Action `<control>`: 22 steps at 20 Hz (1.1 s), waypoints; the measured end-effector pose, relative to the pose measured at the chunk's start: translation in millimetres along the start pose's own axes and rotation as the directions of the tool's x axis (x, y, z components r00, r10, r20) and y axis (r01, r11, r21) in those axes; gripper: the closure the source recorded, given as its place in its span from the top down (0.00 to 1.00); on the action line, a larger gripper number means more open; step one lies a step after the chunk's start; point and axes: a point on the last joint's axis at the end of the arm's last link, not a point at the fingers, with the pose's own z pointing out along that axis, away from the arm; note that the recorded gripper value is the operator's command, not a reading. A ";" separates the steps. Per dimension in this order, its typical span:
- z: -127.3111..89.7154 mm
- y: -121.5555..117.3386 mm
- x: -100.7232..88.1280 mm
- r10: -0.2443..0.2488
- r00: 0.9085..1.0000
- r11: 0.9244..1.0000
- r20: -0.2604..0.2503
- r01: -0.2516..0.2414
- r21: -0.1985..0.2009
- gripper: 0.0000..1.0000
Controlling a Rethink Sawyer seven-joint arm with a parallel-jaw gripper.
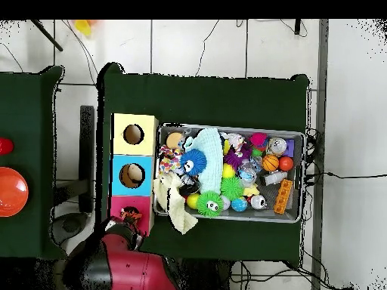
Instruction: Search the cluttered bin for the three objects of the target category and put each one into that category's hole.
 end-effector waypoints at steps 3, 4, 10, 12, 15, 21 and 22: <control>12.5 -8.9 -3.3 0.019 1.000 1.000 -0.021 -0.019 0.019 0.00; 13.8 -9.7 -3.9 0.022 1.000 1.000 -0.023 -0.021 0.020 0.00; 31.1 -15.7 -11.3 0.044 0.999 0.999 -0.021 -0.043 0.017 0.00; 34.5 -15.2 -10.3 0.043 0.999 0.999 -0.014 -0.043 0.010 0.00; 38.3 -13.6 -7.8 0.038 0.999 0.999 -0.002 -0.038 0.000 0.00; 41.8 -9.6 -4.7 0.029 0.999 0.999 0.028 -0.028 -0.019 0.00; 41.8 -9.7 -4.6 0.029 0.999 0.999 0.027 -0.028 -0.019 0.00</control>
